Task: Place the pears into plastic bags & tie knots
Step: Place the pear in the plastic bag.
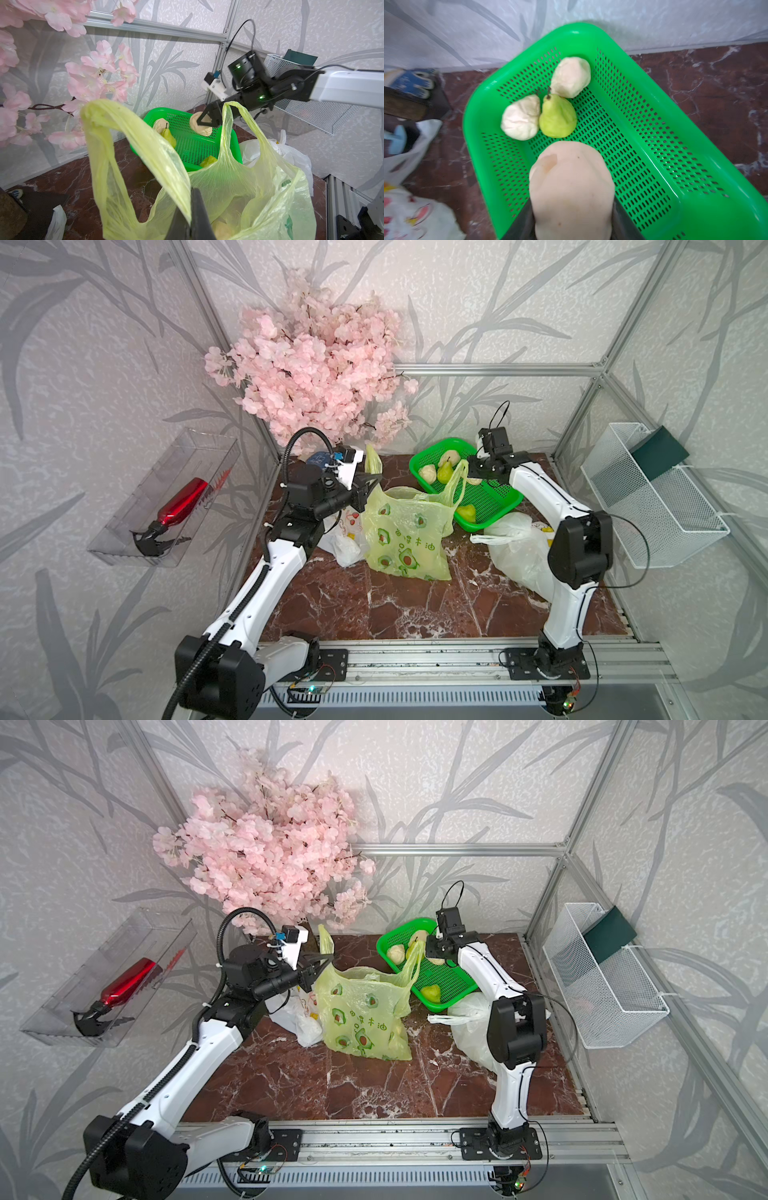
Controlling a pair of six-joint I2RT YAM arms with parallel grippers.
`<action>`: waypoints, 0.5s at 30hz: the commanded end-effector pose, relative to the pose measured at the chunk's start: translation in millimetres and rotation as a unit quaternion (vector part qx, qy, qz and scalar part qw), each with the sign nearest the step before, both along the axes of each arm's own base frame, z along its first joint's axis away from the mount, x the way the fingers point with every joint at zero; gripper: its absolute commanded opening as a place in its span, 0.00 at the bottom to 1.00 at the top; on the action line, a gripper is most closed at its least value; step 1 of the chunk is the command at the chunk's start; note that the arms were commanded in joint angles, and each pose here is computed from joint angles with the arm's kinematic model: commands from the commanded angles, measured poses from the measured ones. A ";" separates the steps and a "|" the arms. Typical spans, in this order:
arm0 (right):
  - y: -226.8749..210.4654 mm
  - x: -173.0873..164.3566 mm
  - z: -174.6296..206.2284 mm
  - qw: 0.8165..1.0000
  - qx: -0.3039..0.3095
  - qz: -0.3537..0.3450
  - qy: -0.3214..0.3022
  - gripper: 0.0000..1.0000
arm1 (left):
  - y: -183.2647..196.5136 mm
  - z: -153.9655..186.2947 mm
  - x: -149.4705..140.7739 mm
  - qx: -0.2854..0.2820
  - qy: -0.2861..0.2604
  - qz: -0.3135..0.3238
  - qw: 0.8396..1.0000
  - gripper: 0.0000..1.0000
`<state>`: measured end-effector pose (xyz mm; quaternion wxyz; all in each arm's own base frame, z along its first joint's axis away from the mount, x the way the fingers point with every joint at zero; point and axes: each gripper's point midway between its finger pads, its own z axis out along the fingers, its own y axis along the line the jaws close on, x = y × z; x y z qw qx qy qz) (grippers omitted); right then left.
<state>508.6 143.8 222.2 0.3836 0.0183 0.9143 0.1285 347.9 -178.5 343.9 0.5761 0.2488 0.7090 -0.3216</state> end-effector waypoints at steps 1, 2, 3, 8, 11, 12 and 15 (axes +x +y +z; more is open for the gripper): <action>18.9 -20.6 65.7 0.995 0.067 0.020 -0.072 0.28 | 0.0 5.7 -8.6 0.007 -0.020 -0.013 1.000 0.00; 26.3 -32.8 86.9 0.993 0.066 0.032 -0.092 0.28 | -0.8 6.9 -9.6 0.006 -0.022 -0.017 1.000 0.00; 31.7 -41.9 102.0 0.992 0.055 0.039 -0.108 0.28 | -1.5 7.8 -10.3 0.004 -0.023 -0.020 1.000 0.00; 50.9 -75.7 164.8 0.982 0.008 0.069 -0.176 0.27 | -3.5 11.8 -14.1 0.000 -0.030 -0.030 0.999 0.00; 82.4 -95.1 187.4 0.973 -0.010 0.127 -0.195 0.27 | -3.5 13.6 -14.4 -0.002 -0.033 -0.030 0.999 0.00; 99.1 -103.9 193.5 0.967 0.000 0.163 -0.195 0.27 | -3.6 13.3 -14.0 -0.002 -0.033 -0.030 0.999 0.00; 150.8 -132.3 189.5 0.950 0.038 0.266 -0.157 0.27 | -3.9 14.6 -12.2 -0.003 -0.036 -0.029 0.999 0.00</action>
